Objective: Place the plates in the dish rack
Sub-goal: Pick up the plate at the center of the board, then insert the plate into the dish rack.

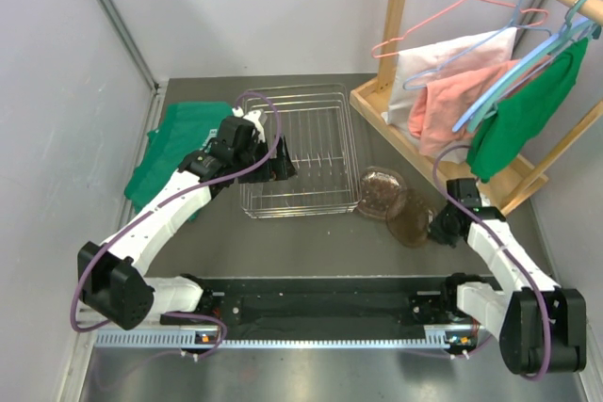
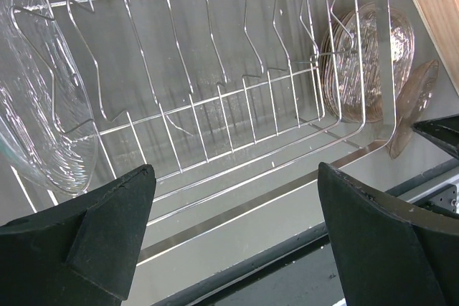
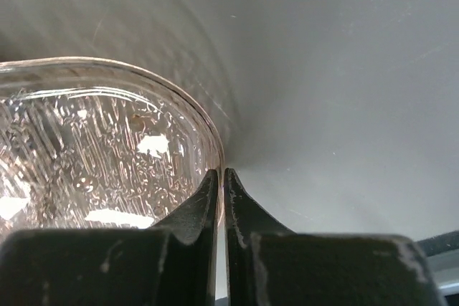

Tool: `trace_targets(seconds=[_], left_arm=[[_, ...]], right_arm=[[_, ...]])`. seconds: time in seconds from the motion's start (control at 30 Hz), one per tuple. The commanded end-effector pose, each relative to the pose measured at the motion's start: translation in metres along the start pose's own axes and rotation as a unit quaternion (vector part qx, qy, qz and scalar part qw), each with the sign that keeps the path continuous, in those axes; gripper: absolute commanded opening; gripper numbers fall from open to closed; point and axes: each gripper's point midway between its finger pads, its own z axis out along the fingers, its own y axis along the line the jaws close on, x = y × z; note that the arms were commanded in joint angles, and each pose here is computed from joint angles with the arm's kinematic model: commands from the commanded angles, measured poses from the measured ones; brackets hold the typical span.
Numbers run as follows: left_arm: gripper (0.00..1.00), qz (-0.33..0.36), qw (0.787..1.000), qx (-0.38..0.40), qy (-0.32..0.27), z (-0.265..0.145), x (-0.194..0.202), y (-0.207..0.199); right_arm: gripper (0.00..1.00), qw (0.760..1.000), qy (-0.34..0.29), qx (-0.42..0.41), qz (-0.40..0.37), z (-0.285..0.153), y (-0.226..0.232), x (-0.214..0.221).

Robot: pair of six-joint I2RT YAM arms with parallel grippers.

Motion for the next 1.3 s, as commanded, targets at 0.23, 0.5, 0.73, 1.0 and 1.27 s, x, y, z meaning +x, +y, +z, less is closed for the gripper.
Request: trace_targets(seconds=[0.23, 0.5, 0.73, 1.0, 1.27], left_arm=[[0.99, 0.005, 0.999, 0.029, -0.032, -0.002, -0.018, -0.012], [0.99, 0.006, 0.999, 0.028, -0.037, -0.007, -0.018, -0.012], [0.99, 0.006, 0.999, 0.034, -0.04, -0.008, -0.021, -0.016], [0.99, 0.004, 0.998, 0.041, -0.038, -0.008, -0.023, -0.02], [0.99, 0.001, 0.998, 0.044, -0.039, -0.008, -0.025, -0.022]], right_arm=[[0.0, 0.996, -0.091, -0.012, 0.01, -0.045, 0.007, -0.043], [0.0, 0.991, -0.106, -0.081, -0.006, -0.07, 0.04, -0.06], [0.0, 0.978, -0.11, -0.174, -0.016, -0.099, 0.07, -0.059], [0.0, 0.975, -0.113, -0.191, -0.016, -0.1, 0.073, -0.057], [0.0, 0.977, -0.087, -0.195, -0.028, -0.061, 0.088, -0.057]])
